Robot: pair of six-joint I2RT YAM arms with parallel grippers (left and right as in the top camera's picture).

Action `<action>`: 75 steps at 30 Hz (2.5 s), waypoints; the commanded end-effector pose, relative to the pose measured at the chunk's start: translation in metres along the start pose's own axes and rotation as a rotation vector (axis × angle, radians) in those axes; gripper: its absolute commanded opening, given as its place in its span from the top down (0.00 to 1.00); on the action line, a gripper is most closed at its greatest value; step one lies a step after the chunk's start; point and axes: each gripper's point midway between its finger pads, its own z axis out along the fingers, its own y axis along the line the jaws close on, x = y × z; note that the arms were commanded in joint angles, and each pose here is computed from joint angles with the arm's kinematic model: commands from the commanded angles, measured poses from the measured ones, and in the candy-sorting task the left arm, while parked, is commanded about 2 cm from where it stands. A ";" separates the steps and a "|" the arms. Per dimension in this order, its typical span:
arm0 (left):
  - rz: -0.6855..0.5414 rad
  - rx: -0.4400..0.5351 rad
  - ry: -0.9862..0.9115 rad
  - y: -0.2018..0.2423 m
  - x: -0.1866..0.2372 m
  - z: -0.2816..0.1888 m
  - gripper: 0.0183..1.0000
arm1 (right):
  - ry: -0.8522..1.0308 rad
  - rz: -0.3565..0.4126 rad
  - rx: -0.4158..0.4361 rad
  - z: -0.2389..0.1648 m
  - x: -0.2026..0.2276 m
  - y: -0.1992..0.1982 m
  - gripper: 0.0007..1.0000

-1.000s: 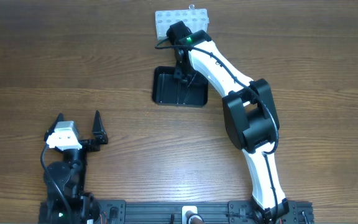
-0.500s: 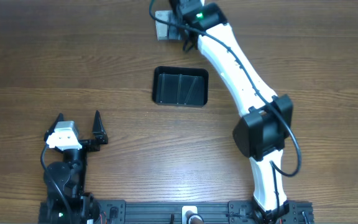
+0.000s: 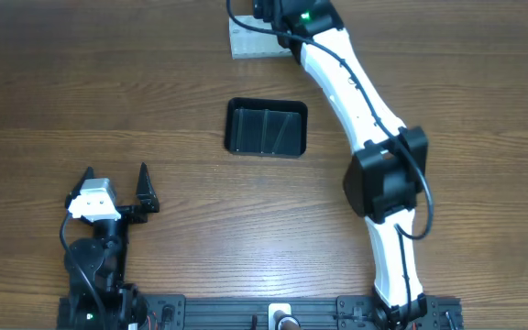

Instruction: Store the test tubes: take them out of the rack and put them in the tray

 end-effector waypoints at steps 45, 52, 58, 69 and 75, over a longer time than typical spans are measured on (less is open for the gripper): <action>0.014 -0.007 -0.002 0.002 0.001 0.000 0.00 | 0.046 -0.077 0.050 0.079 0.066 0.015 0.21; 0.014 -0.007 -0.001 0.002 0.001 0.000 0.00 | 0.052 -0.079 0.052 0.081 0.069 0.014 0.30; 0.014 -0.007 -0.001 0.002 0.001 0.000 0.00 | 0.053 -0.077 0.054 0.082 0.069 0.012 0.65; 0.014 -0.007 -0.002 0.002 0.001 0.000 0.00 | 0.042 -0.073 0.051 0.082 0.066 0.014 0.80; 0.014 -0.007 -0.001 0.002 0.001 0.000 0.00 | 0.028 -0.070 0.047 0.081 0.063 0.016 0.84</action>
